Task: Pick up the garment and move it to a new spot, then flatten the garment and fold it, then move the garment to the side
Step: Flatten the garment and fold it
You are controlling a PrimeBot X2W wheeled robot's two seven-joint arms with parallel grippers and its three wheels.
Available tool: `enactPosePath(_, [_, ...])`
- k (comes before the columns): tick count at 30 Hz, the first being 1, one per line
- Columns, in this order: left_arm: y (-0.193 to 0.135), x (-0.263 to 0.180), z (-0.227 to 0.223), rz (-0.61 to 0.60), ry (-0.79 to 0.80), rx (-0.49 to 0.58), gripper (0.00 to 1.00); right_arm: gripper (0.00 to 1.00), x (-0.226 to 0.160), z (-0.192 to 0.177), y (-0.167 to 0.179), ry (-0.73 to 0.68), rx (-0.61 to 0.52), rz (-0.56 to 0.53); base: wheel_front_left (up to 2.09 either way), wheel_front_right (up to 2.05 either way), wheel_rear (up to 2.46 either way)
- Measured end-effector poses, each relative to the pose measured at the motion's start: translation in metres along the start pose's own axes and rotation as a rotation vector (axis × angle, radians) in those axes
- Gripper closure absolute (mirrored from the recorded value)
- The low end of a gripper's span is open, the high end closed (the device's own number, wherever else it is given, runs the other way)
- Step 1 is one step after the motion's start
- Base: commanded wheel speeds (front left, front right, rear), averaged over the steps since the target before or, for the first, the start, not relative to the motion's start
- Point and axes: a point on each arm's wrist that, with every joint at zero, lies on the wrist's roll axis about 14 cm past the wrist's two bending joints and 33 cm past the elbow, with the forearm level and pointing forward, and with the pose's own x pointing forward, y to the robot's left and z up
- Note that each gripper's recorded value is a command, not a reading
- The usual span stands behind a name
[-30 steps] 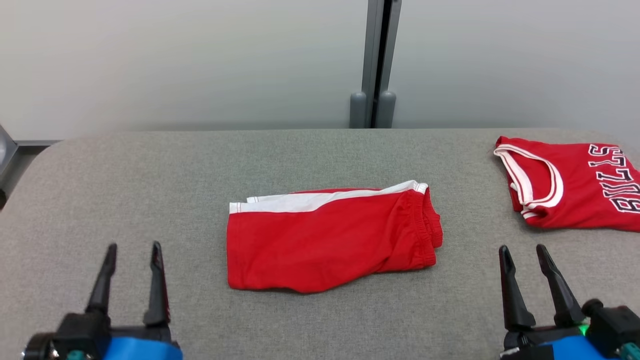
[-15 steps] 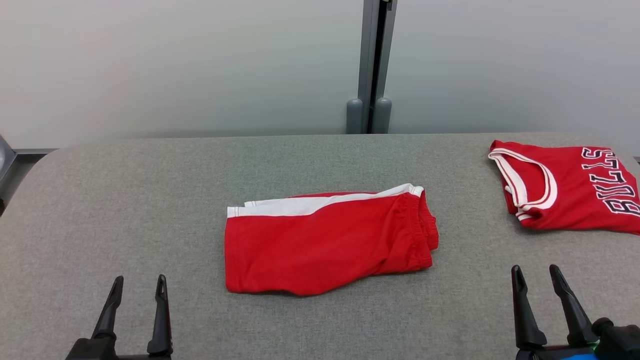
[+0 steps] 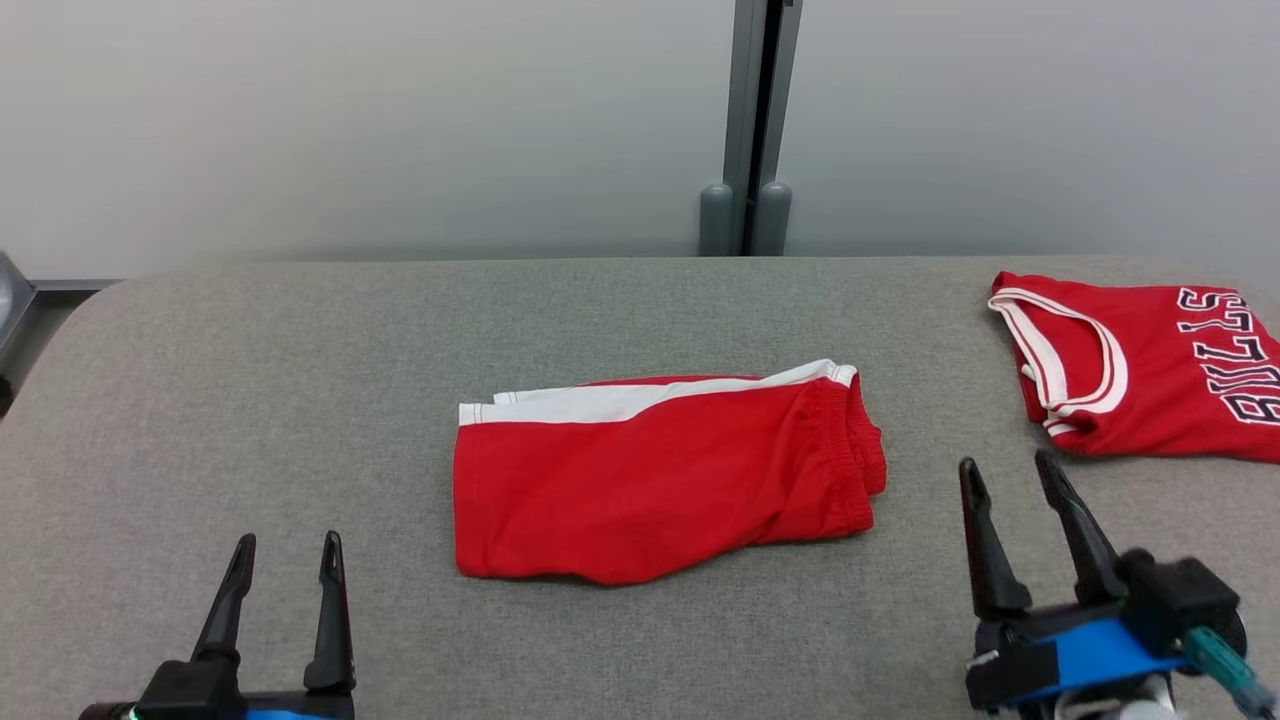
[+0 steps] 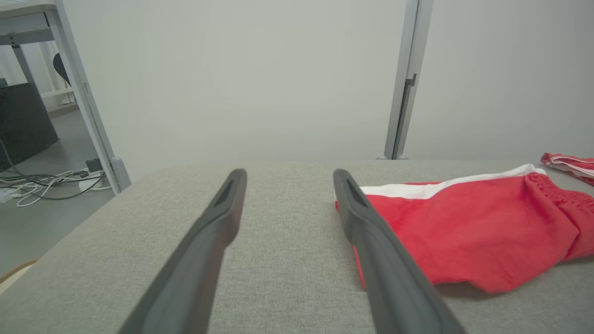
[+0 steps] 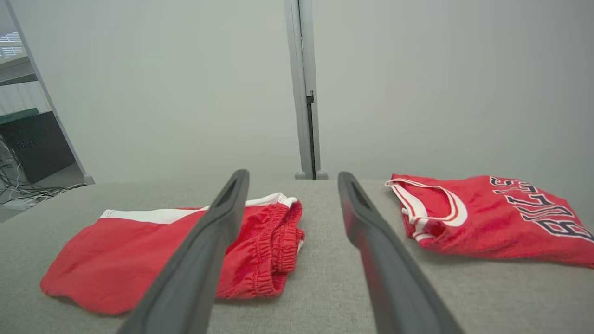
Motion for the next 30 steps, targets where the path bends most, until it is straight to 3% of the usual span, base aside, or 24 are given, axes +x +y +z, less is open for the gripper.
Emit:
enactPosePath(7, [0.002,0.007,0.000,0.006,0.001,-0.004,0.00,0.00,0.057,0.008,0.021,-0.010,-0.051,0.079,0.00,0.00,0.00])
enactPosePath(15, [0.008,0.018,-0.009,0.032,0.027,-0.014,0.00,0.00,0.102,-0.042,0.020,0.186,-0.101,0.089,0.00,0.00,0.00])
enactPosePath(24, [0.017,0.029,-0.018,0.059,0.056,-0.015,0.00,0.00,0.094,-0.131,0.017,0.463,-0.069,0.083,0.00,0.00,0.00])
enactPosePath(30, [0.016,0.032,-0.022,0.057,0.066,-0.017,0.00,0.00,0.078,-0.159,0.012,0.560,-0.024,0.054,0.00,0.00,0.00])
